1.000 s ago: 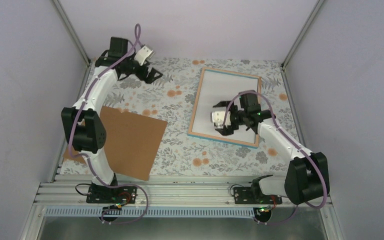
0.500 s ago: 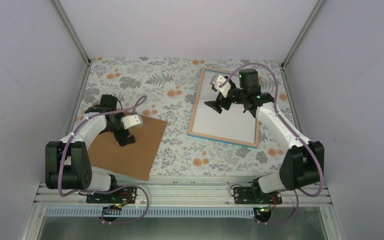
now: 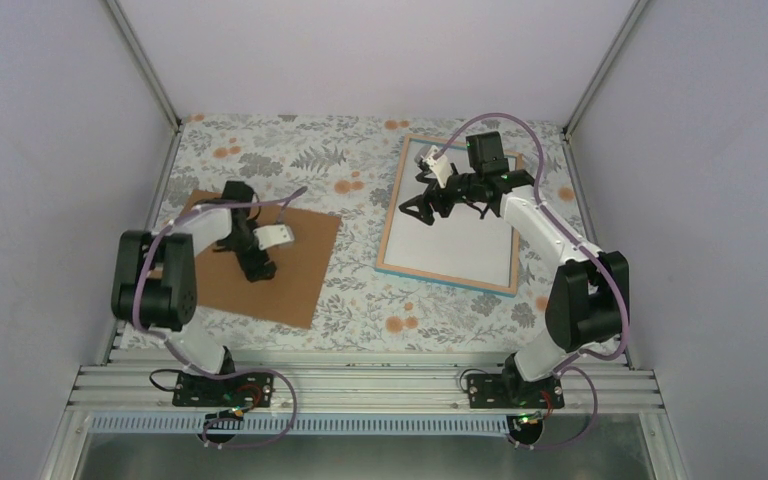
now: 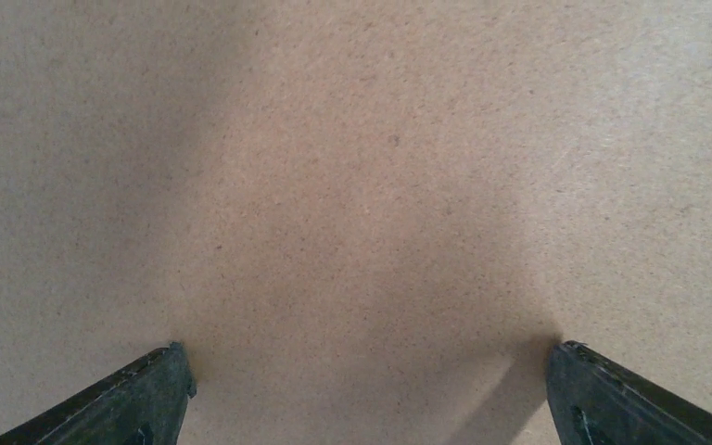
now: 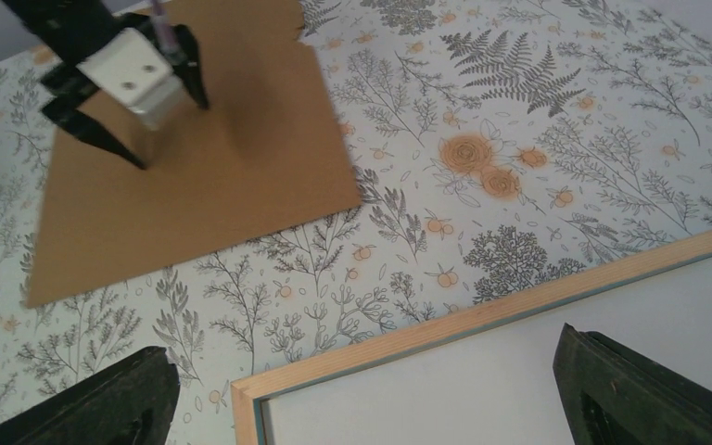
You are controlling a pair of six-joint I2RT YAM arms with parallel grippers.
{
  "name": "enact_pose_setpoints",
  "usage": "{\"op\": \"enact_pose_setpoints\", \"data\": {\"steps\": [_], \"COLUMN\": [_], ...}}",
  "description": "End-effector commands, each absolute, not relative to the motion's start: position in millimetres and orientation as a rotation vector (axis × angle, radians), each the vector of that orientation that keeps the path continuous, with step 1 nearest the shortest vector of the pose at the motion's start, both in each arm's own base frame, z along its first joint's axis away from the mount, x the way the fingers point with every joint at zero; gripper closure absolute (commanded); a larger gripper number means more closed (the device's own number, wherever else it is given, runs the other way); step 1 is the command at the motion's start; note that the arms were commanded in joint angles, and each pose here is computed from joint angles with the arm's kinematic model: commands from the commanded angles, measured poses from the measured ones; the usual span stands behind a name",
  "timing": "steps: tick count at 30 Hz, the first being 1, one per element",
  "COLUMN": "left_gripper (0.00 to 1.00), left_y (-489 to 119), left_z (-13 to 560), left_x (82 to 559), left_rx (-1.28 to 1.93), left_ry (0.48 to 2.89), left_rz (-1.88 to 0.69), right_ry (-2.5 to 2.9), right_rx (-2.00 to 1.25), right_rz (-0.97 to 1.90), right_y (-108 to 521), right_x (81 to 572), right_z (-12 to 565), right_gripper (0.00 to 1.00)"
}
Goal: Put the photo into the frame
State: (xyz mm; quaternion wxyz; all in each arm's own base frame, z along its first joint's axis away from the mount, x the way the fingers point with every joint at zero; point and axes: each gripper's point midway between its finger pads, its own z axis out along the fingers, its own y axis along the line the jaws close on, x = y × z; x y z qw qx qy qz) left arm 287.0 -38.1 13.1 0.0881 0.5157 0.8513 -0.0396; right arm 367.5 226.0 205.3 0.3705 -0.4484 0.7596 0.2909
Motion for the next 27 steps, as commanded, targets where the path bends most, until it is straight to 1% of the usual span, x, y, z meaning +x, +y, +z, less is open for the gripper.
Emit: {"op": "enact_pose_setpoints", "data": {"steps": [1,4,7,9,12,13,15,17,19,22,27], "left_gripper": [0.06,0.06,0.04,0.02,0.01,0.01,0.0,0.0,0.0,0.0,0.0], "left_y": [-63,-91,-99,-90,-58,-43,-14,14,44,77,121], "left_z": [-14,4,36,54,81,88,103,109,105,96,85], "left_x": [373,396,396,394,404,410,421,428,431,435,442], "left_rx": [1.32,1.317,1.362,1.331,1.091,0.984,0.757,0.55,0.389,0.223,0.057], "left_ry": [2.504,2.45,2.357,2.335,2.431,2.467,2.5,2.513,2.54,2.562,2.585], "left_rz": [0.036,-0.047,-0.09,-0.096,-0.222,-0.255,-0.313,-0.348,-0.334,-0.311,-0.198], "right_ry": [1.951,1.955,1.964,1.975,2.035,2.084,2.157,2.222,2.292,2.411,2.558], "right_rx": [-1.102,-1.098,-1.082,-1.048,-0.917,-0.862,-0.776,-0.692,-0.595,-0.474,-0.274], "right_rz": [0.81,0.81,0.82,0.867,0.967,1.007,1.089,1.194,1.25,1.245,1.244], "right_y": [230,230,230,234,244,251,268,288,308,330,349], "right_x": [372,374,375,374,381,385,389,392,395,403,412], "right_z": [218,219,220,222,224,216,208,202,193,166,132], "right_gripper": [0.0,0.0,0.0,0.0,0.03,0.05,0.04,0.01,0.0,0.0,0.0]}}
